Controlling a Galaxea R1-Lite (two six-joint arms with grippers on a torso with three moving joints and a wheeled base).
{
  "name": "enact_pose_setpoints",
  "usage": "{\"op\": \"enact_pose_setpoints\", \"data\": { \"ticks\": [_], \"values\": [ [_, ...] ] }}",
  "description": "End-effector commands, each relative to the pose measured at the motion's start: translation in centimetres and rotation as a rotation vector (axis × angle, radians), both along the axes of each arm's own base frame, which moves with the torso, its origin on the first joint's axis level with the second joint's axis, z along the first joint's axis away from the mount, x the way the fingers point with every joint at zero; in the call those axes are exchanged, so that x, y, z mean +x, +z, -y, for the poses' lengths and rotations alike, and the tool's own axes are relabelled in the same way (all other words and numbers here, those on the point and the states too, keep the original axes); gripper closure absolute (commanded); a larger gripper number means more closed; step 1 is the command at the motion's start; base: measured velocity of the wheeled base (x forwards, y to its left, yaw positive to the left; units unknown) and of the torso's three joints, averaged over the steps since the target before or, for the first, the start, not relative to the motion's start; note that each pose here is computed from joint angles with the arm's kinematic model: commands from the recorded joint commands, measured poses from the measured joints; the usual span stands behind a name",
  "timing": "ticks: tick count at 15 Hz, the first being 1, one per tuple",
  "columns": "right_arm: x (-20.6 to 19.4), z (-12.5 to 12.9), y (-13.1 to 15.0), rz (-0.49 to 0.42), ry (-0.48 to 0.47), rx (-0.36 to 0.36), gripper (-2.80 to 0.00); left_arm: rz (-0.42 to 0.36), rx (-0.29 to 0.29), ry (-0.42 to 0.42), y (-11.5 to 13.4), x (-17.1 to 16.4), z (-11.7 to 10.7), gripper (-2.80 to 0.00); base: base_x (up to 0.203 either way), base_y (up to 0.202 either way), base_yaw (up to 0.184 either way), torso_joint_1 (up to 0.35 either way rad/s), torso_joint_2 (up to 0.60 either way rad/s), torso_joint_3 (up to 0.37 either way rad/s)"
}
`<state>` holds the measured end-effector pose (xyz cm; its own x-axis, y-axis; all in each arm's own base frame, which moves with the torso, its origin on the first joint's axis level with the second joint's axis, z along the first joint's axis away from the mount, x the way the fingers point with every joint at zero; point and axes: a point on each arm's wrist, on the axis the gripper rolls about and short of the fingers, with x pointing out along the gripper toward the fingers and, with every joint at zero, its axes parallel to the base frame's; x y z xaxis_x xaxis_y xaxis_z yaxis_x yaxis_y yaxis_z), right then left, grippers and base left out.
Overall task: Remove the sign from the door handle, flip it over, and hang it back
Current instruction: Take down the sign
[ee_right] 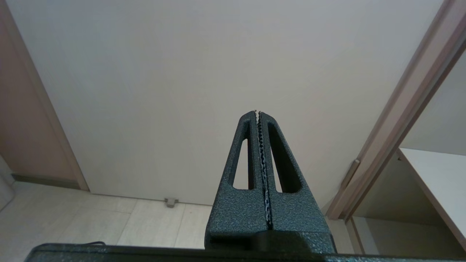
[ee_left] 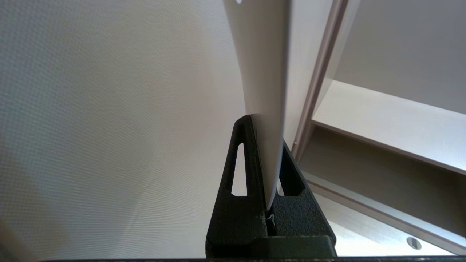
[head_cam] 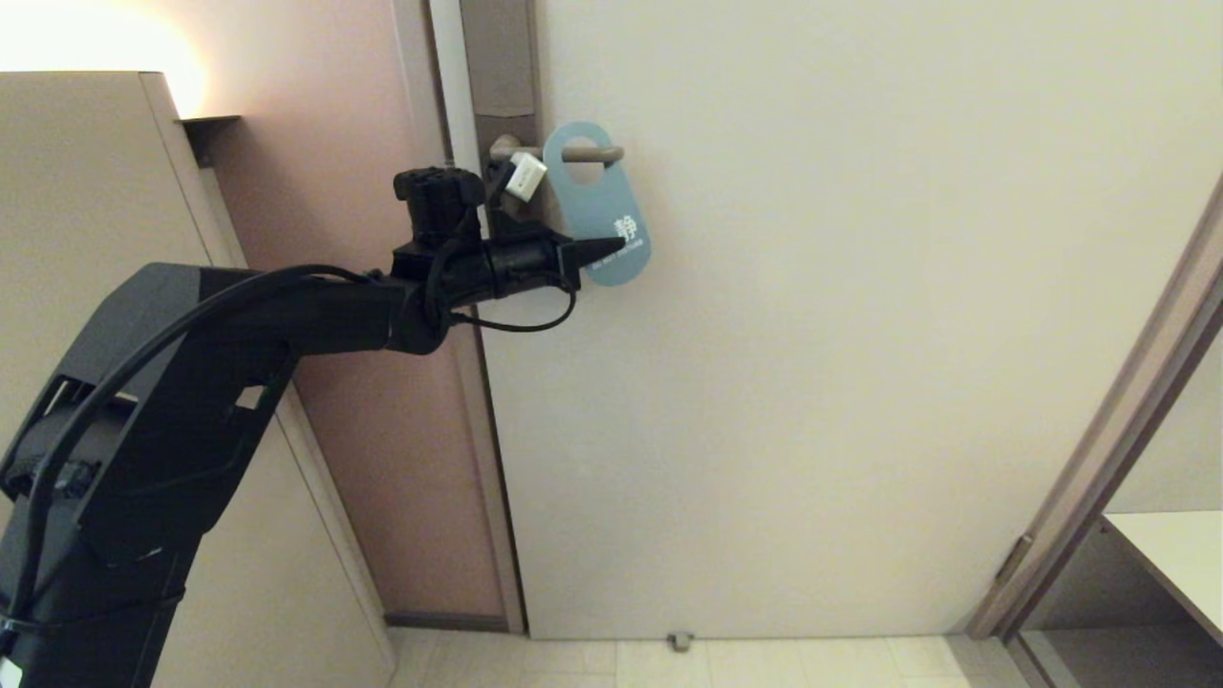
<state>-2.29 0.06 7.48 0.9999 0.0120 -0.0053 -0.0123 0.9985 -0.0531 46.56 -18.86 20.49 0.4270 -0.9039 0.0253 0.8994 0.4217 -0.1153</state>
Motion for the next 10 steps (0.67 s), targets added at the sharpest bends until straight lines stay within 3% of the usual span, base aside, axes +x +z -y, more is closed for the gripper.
{"op": "enact_pose_setpoints", "data": {
  "ticks": [1,10],
  "values": [
    [0.0,0.0,0.0,-0.001,0.0,0.0,0.0,0.011,-0.004,-0.009,0.4,-0.2,0.2,0.0,0.0,0.0,0.0,0.0,0.0,0.0],
    [0.0,0.0,0.0,-0.001,0.0,0.0,0.0,-0.017,0.006,-0.006,-1.3,0.5,0.3,0.0,0.0,0.0,0.0,0.0,0.0,0.0]
  ]
}}
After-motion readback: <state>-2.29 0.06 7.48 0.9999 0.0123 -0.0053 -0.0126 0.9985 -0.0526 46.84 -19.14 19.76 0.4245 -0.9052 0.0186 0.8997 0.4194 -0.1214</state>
